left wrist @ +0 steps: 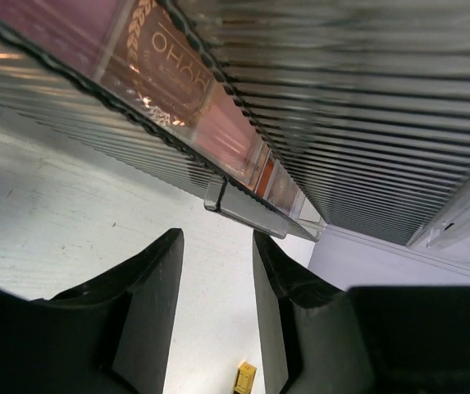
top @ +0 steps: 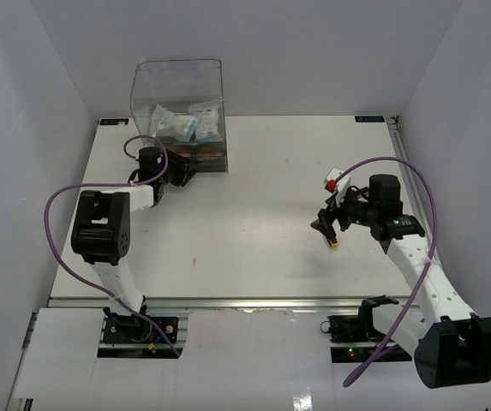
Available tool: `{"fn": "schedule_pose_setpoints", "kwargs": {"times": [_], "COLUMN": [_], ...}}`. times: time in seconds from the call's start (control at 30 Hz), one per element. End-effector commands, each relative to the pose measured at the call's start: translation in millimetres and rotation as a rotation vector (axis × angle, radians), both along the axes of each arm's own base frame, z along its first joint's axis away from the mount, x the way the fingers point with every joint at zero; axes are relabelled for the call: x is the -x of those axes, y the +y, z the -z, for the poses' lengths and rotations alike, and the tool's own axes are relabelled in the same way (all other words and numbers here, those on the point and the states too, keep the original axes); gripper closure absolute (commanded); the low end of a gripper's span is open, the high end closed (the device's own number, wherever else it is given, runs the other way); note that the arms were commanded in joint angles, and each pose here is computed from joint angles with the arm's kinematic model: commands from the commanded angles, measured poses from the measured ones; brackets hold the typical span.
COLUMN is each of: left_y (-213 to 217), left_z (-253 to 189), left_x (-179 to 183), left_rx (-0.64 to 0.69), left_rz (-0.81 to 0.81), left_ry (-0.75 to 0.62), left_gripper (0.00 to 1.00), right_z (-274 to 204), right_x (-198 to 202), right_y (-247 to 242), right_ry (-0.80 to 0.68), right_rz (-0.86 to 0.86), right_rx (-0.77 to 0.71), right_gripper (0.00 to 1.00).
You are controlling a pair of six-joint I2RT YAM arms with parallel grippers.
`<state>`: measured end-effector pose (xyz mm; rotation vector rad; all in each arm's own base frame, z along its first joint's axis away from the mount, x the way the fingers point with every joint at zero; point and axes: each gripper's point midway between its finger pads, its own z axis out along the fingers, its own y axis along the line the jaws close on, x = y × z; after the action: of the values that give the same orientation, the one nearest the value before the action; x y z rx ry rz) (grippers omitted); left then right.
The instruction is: Organize the makeup
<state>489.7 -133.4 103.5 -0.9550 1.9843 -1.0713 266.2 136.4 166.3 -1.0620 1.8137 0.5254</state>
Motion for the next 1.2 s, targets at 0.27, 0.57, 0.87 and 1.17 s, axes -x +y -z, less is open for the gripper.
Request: {"fn": "schedule_pose_setpoints", "kwargs": {"times": [0.27,0.57,0.87,1.17], "left_y": [7,17,31,47], "left_z": [-33,-42,-27,-4], "left_x": [-32,-30,2,-2], "left_rx": [0.029,-0.037,-0.082,-0.091], "left_rz": [-0.05,-0.044,-0.097,-0.124], "left_ry": [-0.082,-0.135,-0.111,-0.04], "left_gripper": [0.49,0.51,0.85,0.94], "right_z": [-8,-7,-7,-6], "right_x": [-2,-2,-2,-2], "right_y": [-2,-2,-2,-2], "right_ry": [-0.039,-0.037,-0.036,-0.029], "right_rz": [0.0,0.0,-0.002,-0.001], "right_rx": [-0.01,-0.011,-0.013,-0.011], "right_gripper": [0.1,0.1,0.1,0.1]}}
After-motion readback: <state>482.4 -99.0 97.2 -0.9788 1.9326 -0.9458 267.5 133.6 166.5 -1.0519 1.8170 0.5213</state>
